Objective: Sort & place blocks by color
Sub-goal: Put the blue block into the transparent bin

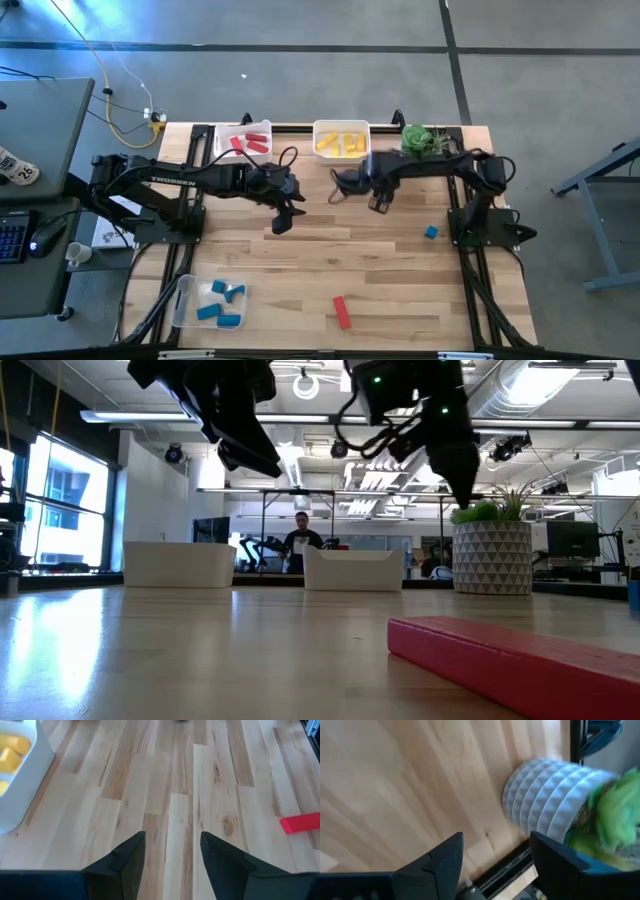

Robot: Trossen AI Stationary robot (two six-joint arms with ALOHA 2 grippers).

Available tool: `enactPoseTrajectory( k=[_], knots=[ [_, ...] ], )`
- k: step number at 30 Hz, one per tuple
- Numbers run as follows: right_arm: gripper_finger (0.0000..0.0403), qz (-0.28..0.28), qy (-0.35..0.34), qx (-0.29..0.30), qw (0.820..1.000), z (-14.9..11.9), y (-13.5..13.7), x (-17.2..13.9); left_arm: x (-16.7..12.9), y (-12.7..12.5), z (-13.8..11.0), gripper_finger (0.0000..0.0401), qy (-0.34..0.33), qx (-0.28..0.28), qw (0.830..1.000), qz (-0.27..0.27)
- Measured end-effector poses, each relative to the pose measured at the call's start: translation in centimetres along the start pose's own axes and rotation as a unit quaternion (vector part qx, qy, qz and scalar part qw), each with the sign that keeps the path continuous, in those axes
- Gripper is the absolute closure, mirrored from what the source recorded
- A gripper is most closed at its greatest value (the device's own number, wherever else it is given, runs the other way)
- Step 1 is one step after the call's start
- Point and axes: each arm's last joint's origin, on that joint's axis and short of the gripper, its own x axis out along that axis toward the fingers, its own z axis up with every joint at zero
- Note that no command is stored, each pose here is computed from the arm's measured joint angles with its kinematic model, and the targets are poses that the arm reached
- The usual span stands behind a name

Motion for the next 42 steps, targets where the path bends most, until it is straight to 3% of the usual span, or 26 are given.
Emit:
enactPoseTrajectory(
  k=[6, 18, 25, 36, 42],
  knots=[
    [0.0187, -0.012, -0.001, 0.018, 1.0, -4.4, 1.5, 0.3, 0.0, 0.0, -0.2, 0.0224, 0.013, -0.013, 1.0, 0.001],
    [0.0187, 0.102, -0.016, 0.125, 0.987, -10.4, 1.6, 2.1, 0.0, 0.0, -0.3, 0.0224, 0.017, -0.028, 0.999, 0.001],
    [0.0187, 0.162, -0.003, 0.128, 0.978, -12.3, 1.7, 3.9, 0.0, 0.0, -0.4, 0.0224, 0.023, -0.037, 0.999, -0.003],
    [0.0187, 0.184, 0.08, 0.103, 0.974, -13.8, 3.2, 8.1, 0.0, 0.0, -0.4, 0.0224, 0.023, -0.036, 0.999, -0.003],
    [0.0187, 0.193, 0.087, 0.105, 0.972, -14.2, 3.7, 9.7, 0.0, 0.0, -0.4, 0.0224, 0.022, -0.024, 0.999, -0.003]
  ],
)
